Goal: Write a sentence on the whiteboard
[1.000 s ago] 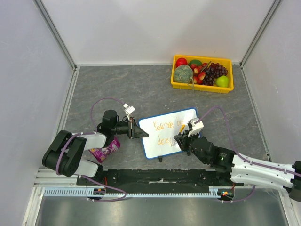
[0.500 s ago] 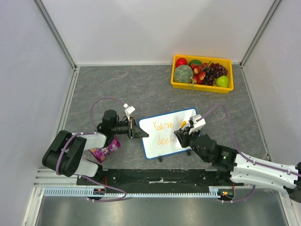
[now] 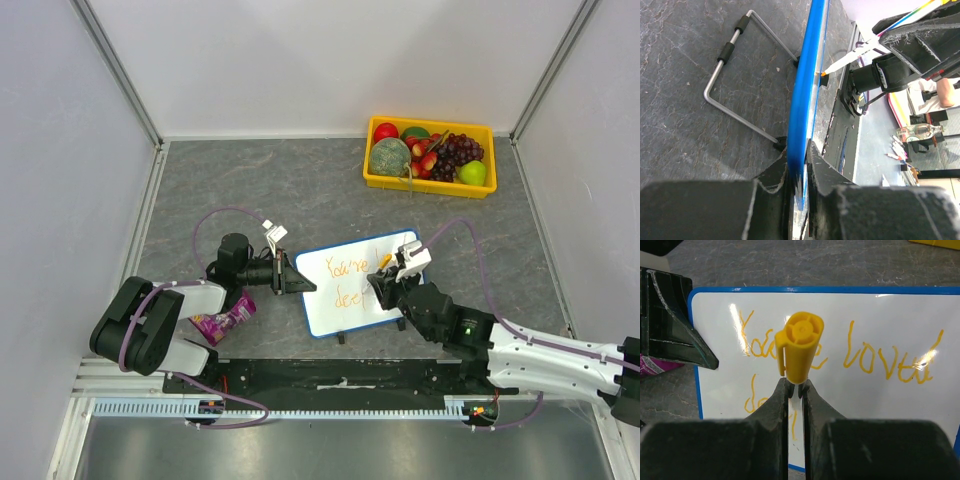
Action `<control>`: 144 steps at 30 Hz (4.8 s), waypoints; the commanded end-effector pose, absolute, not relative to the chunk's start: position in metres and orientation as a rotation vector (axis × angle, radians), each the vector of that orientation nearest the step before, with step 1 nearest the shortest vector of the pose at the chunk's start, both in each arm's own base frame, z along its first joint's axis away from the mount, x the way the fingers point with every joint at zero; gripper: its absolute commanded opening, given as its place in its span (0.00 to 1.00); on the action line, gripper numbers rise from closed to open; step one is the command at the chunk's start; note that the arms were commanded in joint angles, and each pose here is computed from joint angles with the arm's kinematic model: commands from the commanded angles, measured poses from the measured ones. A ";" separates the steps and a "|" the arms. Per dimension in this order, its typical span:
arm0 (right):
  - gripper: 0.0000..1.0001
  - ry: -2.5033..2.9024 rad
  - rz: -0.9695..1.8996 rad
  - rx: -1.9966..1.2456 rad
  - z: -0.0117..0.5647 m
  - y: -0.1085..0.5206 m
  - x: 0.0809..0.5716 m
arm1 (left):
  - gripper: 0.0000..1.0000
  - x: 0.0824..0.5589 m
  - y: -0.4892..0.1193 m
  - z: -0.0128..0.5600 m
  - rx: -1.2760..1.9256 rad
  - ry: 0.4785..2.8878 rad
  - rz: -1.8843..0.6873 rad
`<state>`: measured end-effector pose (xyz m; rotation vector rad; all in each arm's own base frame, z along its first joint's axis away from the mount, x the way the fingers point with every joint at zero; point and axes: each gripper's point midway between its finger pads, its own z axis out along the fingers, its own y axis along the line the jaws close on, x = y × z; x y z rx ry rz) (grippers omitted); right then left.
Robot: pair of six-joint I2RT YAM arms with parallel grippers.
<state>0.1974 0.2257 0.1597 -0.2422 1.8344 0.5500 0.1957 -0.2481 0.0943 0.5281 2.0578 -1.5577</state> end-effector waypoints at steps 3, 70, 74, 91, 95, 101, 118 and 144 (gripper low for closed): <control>0.00 1.782 0.551 -0.182 0.181 0.230 0.210 | 0.02 0.201 -0.244 0.074 0.538 2.098 -1.465; 0.00 1.705 0.557 -0.027 0.209 0.200 0.220 | 0.02 0.200 -0.244 0.074 0.541 2.095 -1.465; 0.00 1.705 0.534 -0.040 0.210 0.201 0.224 | 0.02 0.200 -0.244 0.075 0.541 2.096 -1.467; 0.00 1.782 0.517 -0.080 0.184 0.207 0.232 | 0.02 0.200 -0.244 0.074 0.542 2.095 -1.467; 0.00 1.817 0.507 -0.092 0.171 0.204 0.228 | 0.02 0.200 -0.244 0.074 0.540 2.097 -1.468; 0.00 1.865 0.500 -0.109 0.153 0.200 0.221 | 0.02 0.200 -0.244 0.074 0.539 2.097 -1.467; 0.00 1.929 0.533 -0.130 0.126 0.193 0.205 | 0.02 0.200 -0.244 0.073 0.537 2.103 -1.469; 0.00 1.794 0.525 -0.066 0.189 0.191 0.221 | 0.02 0.200 -0.244 0.074 0.536 2.100 -1.468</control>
